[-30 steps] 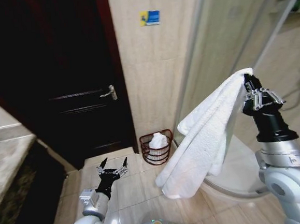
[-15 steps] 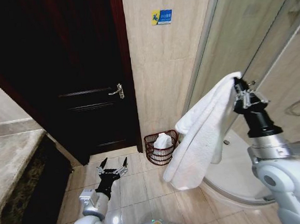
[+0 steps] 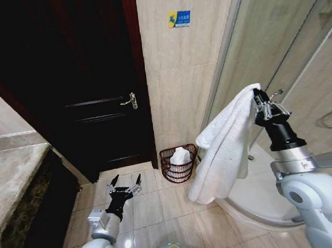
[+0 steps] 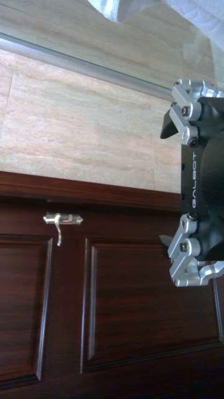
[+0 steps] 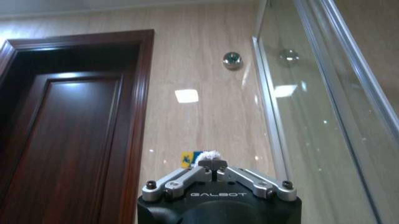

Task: Discard the used towel into the hamper.

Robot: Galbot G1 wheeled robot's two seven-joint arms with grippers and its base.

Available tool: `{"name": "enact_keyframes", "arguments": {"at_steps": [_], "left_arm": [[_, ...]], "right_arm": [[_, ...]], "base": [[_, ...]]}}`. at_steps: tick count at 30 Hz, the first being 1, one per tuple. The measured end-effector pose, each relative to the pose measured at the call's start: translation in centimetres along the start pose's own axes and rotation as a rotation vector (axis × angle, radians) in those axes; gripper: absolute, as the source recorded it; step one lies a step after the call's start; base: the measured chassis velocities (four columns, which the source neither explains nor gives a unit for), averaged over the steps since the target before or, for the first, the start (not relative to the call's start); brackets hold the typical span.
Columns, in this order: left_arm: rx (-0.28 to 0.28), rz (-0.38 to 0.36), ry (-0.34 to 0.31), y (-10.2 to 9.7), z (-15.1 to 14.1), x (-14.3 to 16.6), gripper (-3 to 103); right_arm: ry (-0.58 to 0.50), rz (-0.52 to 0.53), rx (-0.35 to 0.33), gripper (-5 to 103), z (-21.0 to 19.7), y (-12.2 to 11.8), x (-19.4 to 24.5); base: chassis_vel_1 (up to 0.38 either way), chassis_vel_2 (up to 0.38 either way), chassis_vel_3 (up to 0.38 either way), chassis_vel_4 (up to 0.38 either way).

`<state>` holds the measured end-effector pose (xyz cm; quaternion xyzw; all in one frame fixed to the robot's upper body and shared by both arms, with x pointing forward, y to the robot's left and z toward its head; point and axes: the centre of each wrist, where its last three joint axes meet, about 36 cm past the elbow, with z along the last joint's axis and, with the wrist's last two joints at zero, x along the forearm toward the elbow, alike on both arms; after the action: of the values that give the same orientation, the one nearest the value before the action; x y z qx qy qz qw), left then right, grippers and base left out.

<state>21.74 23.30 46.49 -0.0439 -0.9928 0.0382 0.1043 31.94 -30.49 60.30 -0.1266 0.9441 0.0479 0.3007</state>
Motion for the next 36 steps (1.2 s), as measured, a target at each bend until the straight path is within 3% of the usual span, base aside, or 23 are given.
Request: {"name": "enact_keyframes", "arguments": {"at_steps": [9, 36], "left_arm": [[0.000, 0.000, 0.000, 0.0, 0.0, 0.0, 100], [0.000, 0.000, 0.000, 0.0, 0.0, 0.0, 100]], "right_arm": [[-0.042, -0.043, 0.027, 0, -0.9, 0.7, 0.1], [-0.034, -0.073, 0.016, 0, -1.8, 2.0, 0.9]], "base": [[0.000, 0.000, 0.000, 0.000], [-0.011, 0.009, 0.010, -0.011]]}}
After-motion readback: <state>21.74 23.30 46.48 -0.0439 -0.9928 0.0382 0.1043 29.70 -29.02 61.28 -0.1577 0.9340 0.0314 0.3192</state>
